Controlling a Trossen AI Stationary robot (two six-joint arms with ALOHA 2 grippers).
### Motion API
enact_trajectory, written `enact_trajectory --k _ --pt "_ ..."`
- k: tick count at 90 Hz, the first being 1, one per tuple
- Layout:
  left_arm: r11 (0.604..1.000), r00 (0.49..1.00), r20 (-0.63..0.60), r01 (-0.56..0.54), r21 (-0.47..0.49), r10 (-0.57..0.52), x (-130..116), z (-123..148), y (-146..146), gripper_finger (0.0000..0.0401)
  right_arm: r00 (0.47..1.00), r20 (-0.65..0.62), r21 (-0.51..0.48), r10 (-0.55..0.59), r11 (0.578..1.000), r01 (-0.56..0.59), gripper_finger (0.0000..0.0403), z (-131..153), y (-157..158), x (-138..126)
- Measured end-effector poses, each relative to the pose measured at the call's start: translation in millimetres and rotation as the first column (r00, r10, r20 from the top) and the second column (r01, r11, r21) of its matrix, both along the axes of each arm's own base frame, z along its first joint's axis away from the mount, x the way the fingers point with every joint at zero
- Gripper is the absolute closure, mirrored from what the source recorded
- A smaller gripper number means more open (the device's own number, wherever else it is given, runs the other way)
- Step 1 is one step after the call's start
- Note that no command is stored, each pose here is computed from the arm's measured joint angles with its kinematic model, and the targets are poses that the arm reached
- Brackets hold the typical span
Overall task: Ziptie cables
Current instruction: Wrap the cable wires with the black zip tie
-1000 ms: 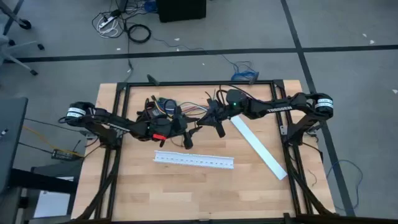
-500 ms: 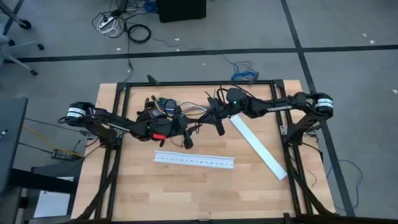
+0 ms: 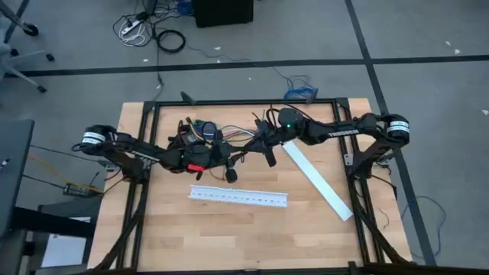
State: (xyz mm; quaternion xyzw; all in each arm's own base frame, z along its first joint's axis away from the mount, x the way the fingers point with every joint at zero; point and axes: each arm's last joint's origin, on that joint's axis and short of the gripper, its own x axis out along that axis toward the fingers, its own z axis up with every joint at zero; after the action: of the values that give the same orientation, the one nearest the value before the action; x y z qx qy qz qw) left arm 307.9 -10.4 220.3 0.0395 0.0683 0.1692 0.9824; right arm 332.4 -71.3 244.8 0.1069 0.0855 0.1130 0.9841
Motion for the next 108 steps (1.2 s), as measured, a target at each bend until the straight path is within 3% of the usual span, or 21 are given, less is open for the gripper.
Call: enact_trajectory --k 40,65,108 --pt "1.0 1.0 -0.003 0.0 0.0 0.0 0.0 -0.2 0.0 0.0352 1.0 0.015 -0.004 0.01 1.0 -0.01 0.0403 1.3 0.1 0.1" --pt "1.0 1.0 -0.006 0.0 0.002 0.0 0.0 -0.4 0.0 0.0386 1.0 0.019 -0.005 0.014 1.0 -0.013 0.0403 1.6 0.2 0.1" --pt "1.0 1.0 -0.019 -0.003 0.012 0.003 -0.3 -0.2 0.1 0.0386 0.998 0.058 -0.015 0.025 1.0 -0.024 0.0403 4.8 0.2 0.7"
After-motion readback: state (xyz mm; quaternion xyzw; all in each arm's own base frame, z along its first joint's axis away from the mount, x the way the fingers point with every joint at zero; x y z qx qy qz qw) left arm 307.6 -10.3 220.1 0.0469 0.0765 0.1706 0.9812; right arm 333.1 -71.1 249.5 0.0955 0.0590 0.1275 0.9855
